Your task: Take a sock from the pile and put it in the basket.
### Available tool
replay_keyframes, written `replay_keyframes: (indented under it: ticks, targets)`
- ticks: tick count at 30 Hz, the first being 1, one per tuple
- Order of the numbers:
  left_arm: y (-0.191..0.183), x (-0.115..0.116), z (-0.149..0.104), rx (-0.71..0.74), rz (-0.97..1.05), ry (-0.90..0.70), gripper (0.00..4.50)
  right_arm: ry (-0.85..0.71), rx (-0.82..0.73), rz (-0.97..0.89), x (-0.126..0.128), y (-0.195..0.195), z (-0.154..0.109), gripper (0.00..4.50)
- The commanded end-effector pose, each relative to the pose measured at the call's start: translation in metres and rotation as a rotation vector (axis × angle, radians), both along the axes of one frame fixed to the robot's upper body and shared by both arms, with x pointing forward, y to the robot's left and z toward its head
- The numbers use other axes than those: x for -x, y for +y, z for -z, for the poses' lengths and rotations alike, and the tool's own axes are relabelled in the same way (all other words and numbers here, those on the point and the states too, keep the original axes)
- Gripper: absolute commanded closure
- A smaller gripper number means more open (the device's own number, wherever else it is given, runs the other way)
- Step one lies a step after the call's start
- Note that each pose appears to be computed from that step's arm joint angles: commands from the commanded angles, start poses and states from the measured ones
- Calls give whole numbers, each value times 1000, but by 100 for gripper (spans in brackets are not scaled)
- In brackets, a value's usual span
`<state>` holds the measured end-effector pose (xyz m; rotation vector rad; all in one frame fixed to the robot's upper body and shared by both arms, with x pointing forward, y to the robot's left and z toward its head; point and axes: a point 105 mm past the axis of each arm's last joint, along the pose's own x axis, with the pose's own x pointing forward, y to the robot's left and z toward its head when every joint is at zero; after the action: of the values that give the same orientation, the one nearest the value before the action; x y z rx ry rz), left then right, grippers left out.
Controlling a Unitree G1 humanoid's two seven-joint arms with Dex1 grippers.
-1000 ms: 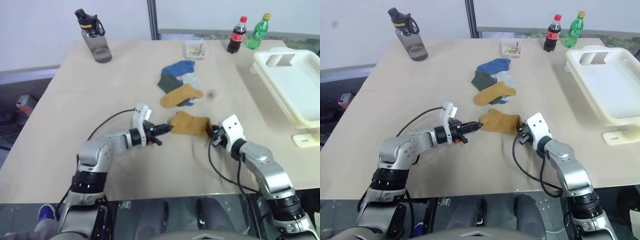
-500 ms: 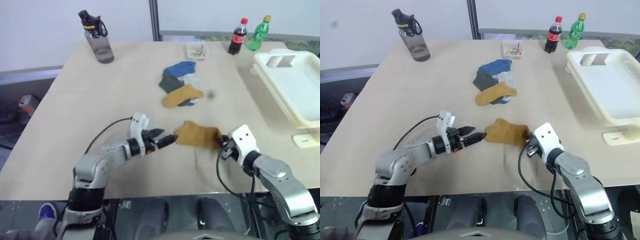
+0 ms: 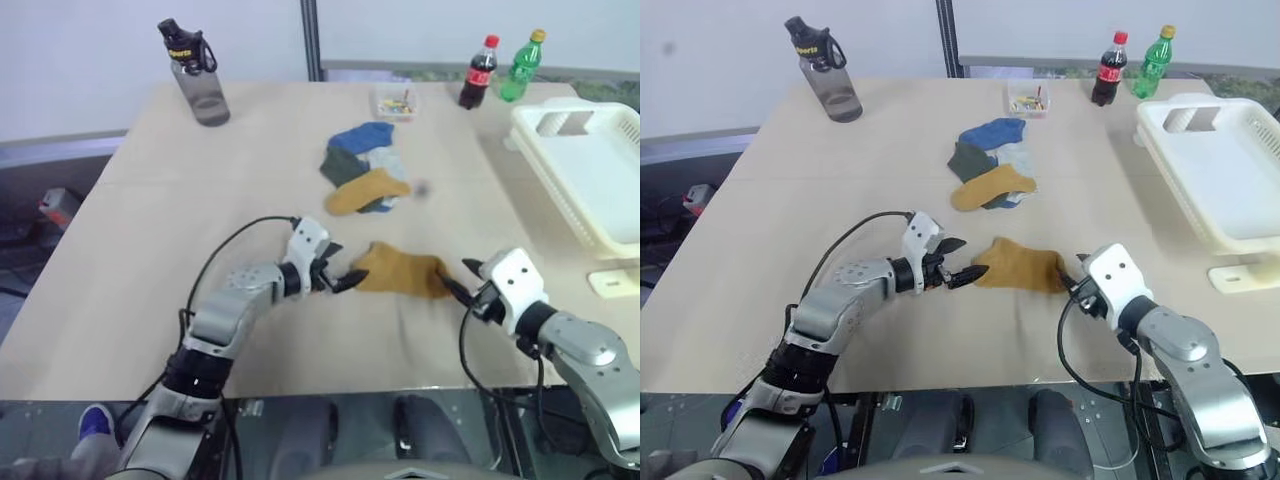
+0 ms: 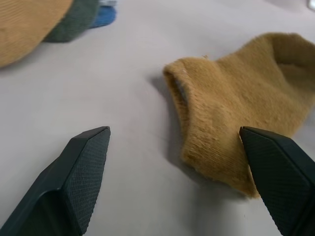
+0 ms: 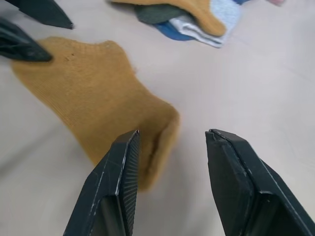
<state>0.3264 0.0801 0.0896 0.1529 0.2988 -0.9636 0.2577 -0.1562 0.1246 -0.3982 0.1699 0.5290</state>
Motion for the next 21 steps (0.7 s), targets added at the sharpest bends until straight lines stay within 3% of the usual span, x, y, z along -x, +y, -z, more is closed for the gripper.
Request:
replay_keyframes:
  ticks: [1,7,12,16,18,21]
  targets:
    - [-15,7,12,-10,87,34,0,-86,6,4,3,-2,-19,231]
    - [-28,-1,-1,59,122,-8,0,-115,16,25,4,-5,-23,231]
    - [-36,-6,5,19,142,-39,0,-128,22,34,3,-7,-24,231]
    - [-31,-16,0,-26,83,-158,0,-143,26,47,3,-9,-26,231]
    - [-28,-32,-14,3,-1,-253,0,-152,25,58,2,-10,-27,231]
    - [-34,-62,-68,217,-130,-420,0,-157,19,64,-1,-10,-27,231]
